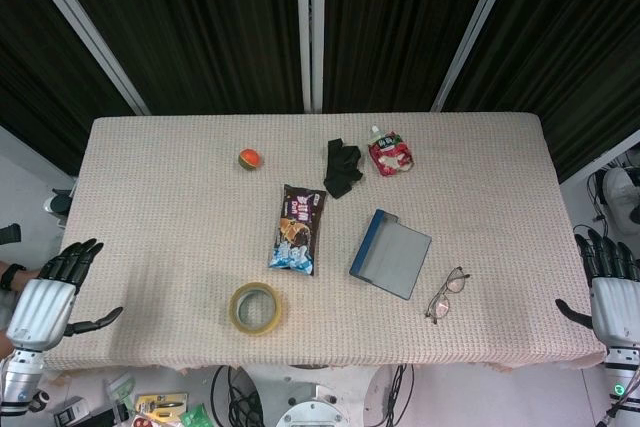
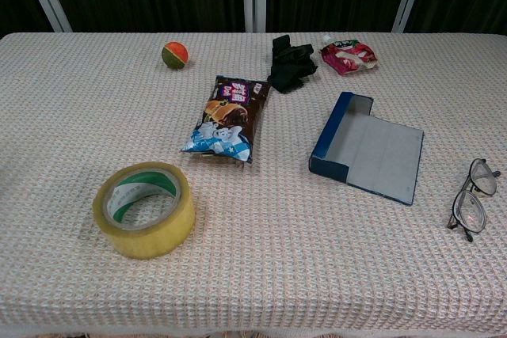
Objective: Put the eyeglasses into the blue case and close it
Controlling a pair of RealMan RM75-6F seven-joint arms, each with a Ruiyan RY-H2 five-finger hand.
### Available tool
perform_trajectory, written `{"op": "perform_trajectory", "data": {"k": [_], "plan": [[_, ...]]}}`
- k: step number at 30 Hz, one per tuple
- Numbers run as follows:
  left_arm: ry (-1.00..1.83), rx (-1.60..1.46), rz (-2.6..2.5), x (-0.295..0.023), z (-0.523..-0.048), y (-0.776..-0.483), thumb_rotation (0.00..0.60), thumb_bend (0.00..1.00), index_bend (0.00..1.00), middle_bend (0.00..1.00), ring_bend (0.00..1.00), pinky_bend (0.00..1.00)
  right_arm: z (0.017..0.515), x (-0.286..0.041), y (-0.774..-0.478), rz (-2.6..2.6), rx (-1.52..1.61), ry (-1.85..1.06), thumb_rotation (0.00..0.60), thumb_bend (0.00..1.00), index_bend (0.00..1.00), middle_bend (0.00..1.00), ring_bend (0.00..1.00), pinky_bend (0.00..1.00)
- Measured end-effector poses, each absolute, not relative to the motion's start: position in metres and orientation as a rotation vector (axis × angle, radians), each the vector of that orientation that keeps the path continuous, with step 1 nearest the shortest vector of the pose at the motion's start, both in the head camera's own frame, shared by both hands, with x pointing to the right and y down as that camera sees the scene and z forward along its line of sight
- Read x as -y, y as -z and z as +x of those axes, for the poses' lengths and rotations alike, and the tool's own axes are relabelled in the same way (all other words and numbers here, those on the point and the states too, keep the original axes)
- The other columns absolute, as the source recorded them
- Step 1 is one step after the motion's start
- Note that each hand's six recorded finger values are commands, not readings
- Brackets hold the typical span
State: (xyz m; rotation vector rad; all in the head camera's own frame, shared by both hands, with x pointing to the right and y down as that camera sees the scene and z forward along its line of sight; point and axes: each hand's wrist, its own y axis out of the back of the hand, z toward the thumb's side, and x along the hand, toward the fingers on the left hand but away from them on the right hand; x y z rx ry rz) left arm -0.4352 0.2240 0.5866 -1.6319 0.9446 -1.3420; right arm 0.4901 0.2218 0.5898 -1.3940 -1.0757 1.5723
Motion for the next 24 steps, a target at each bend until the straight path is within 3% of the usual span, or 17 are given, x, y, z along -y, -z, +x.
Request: {"op": "perform_trajectory", "data": {"k": [12,24], "plan": [[1.338,-0.941,-1.636,-0.224,-0.433,-0.587,0.320,0.14,0.06,0.08,0.09,0.22,0.480,-0.223,-0.596,-1.434,1.003,-1.545,0.600,0.03,0.00,0.00,0.00,0.00],[1.347,-0.946,-1.636,-0.221,-0.433,-0.591,0.320,0.14,0.06,0.08,0.09,0.22,0.422,-0.204,-0.634,-1.491,0.481,-1.422,0.600,0.03,0.00,0.00,0.00,0.00]]}}
